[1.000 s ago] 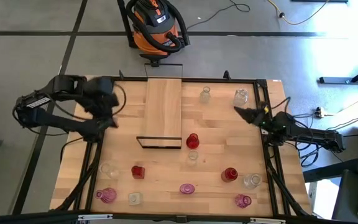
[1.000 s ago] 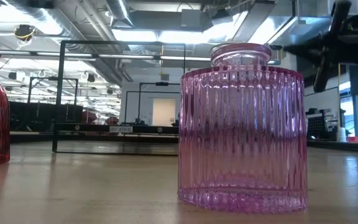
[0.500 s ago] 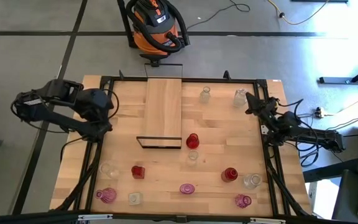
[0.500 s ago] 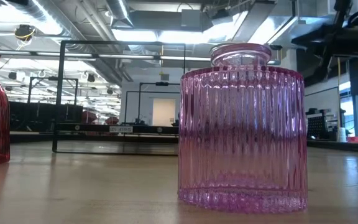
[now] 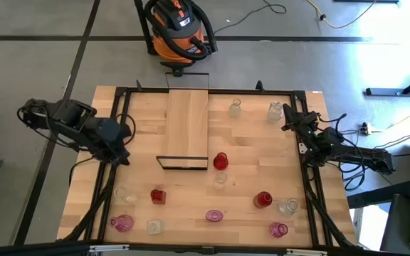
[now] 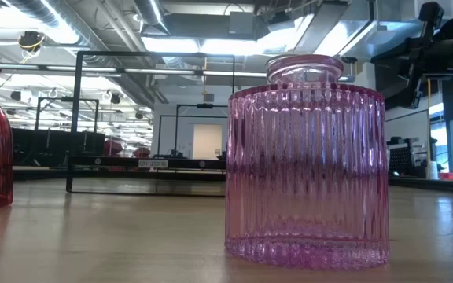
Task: Sort vases onto shelf
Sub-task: Put the transparent vase on the shelf
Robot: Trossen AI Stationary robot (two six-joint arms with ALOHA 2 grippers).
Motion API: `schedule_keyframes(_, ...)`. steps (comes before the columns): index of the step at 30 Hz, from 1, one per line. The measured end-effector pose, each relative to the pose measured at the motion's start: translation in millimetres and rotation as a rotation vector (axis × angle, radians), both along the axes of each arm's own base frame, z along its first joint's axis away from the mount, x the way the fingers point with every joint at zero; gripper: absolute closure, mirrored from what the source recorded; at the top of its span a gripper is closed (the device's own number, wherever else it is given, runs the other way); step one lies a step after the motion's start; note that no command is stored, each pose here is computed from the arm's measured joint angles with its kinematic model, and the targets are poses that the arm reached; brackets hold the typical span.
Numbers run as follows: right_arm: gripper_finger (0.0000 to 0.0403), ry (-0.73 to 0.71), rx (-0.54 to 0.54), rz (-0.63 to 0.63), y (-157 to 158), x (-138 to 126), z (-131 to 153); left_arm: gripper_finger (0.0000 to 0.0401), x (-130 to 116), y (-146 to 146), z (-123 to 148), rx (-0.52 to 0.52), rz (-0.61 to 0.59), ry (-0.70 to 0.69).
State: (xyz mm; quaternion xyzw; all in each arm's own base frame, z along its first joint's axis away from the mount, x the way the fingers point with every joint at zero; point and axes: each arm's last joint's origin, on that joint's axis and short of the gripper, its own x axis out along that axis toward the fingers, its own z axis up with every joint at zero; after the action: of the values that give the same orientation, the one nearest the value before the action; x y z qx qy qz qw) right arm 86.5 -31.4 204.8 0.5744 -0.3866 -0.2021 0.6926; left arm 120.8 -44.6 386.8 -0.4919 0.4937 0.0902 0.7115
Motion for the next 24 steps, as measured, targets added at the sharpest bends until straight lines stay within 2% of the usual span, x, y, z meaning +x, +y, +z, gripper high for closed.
schedule_keyframes(5, 0.0402, 0.02, 0.002, 0.001, -0.1, 0.7, -1.5, 0.0401, 21.6, -25.2, -2.7, -0.082, -0.04, -0.221)
schedule_keyframes(8, 0.0402, 0.019, 0.002, 0.001, -0.1, 0.6, -1.5, 0.0401, 31.0, -38.9, -7.0, -0.128, -0.078, -0.298)
schedule_keyframes(13, 0.0402, 0.039, -0.014, -0.008, -0.1, 0.7, -1.6, 0.0401, 43.6, -52.9, -11.7, -0.171, -0.059, -0.301)
schedule_keyframes(24, 0.0402, 0.065, -0.016, -0.084, -1.4, -0.9, -1.5, 0.0401, 52.7, -56.1, -17.3, -0.087, -0.043, -0.318)
